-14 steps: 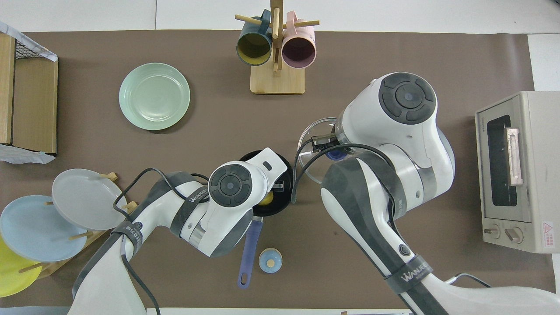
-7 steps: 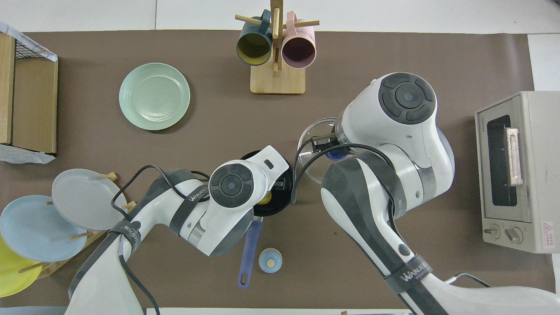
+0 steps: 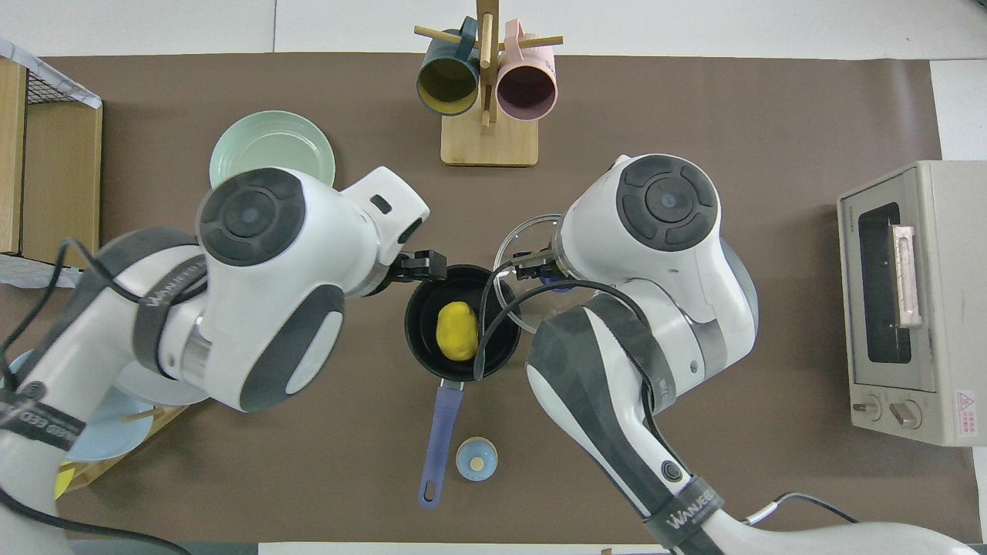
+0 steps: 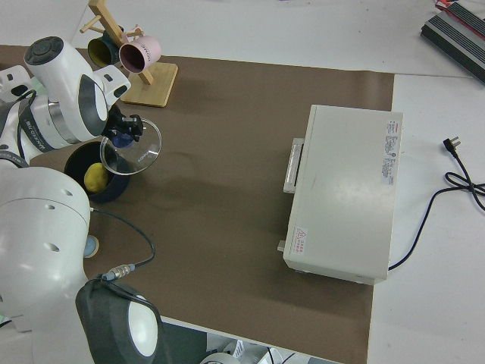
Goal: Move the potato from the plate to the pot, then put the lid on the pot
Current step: 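Withdraw the left gripper while the right gripper brings the lid over the pan, then lower the glass lid onto the saucepan with the right gripper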
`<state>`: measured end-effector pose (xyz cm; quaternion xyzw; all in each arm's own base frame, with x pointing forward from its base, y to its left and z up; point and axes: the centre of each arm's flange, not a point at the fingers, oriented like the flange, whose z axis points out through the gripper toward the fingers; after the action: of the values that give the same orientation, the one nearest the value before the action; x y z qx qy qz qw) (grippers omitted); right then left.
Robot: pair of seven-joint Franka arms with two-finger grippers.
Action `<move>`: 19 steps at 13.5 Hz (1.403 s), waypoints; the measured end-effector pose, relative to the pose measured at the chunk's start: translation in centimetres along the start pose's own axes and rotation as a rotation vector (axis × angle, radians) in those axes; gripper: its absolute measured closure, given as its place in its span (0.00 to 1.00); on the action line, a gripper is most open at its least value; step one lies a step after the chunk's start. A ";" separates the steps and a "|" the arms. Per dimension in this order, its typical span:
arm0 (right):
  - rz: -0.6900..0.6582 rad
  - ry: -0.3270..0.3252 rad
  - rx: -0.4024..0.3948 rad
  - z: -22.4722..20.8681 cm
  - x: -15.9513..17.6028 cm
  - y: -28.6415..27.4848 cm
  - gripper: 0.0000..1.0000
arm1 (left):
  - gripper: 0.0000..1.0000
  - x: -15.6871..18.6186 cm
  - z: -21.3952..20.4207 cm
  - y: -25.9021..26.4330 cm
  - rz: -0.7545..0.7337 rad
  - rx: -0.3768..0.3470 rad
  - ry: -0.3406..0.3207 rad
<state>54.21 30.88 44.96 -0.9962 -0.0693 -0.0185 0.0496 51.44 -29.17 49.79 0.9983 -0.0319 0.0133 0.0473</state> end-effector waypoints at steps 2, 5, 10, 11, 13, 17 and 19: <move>0.001 0.016 0.005 0.5 -1.2 -3.7 0.35 | 0.00 2.1 -5.0 -6.4 -0.021 -0.004 0.022; 0.015 0.037 -0.029 2.1 -3.8 -10.4 0.35 | 0.00 3.5 -9.9 -15.7 -0.016 0.005 0.020; 0.019 0.036 -0.055 4.2 -4.6 -14.0 0.35 | 0.00 2.6 -12.5 -24.9 0.044 0.017 -0.055; 0.023 0.037 -0.056 4.2 -4.4 -13.8 0.35 | 0.00 2.2 -13.0 -25.2 0.050 0.035 -0.063; 0.025 0.037 -0.057 4.2 -4.3 -13.7 0.35 | 0.00 1.0 -14.2 -24.9 0.061 0.062 -0.077; 0.027 0.025 -0.065 5.2 -4.2 -13.6 0.35 | 0.00 -0.6 -15.6 -24.1 0.076 0.068 -0.088; 0.029 0.019 -0.074 5.8 -4.1 -13.4 0.35 | 0.00 -0.7 -15.0 -23.7 0.083 0.067 -0.102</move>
<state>48.49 44.08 40.30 -0.9980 -0.0539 -0.0300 0.0136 51.97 -4.13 62.49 0.9965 -0.0750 -0.0344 0.0114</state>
